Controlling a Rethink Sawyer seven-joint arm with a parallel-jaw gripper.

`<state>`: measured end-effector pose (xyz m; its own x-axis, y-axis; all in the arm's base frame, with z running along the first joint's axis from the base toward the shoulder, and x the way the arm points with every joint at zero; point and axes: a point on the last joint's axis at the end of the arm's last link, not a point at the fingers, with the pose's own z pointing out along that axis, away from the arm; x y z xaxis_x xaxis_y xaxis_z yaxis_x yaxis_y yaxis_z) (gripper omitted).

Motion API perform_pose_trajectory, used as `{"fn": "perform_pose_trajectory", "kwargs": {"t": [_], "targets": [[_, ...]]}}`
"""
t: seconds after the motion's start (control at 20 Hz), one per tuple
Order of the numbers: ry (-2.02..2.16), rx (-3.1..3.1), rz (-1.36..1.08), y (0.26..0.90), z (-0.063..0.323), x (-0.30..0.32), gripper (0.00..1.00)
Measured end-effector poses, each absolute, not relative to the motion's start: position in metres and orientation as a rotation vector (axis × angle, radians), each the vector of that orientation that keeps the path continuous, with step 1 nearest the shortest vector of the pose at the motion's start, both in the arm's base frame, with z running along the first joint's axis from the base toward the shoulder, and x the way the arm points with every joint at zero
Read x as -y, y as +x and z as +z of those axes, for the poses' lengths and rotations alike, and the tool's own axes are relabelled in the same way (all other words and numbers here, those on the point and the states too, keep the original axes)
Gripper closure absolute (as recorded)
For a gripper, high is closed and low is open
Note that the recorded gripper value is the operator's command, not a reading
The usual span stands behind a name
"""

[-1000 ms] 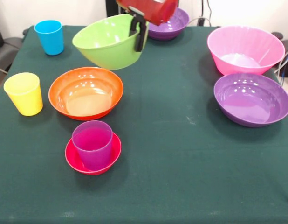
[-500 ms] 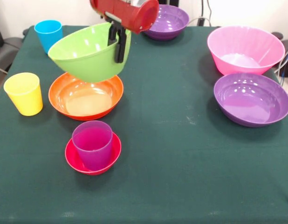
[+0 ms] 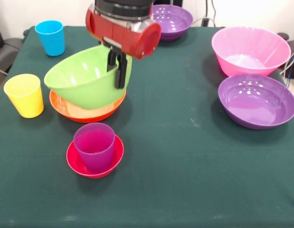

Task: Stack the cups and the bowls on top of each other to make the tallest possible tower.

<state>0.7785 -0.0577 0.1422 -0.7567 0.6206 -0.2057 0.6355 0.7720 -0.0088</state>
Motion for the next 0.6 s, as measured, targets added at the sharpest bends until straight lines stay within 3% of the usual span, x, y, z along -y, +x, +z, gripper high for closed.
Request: {"fn": "perform_pose_trajectory", "kwargs": {"t": [0.6], "targets": [[0.948,-2.789,-0.072,0.812,0.089,0.055,1.00]]}}
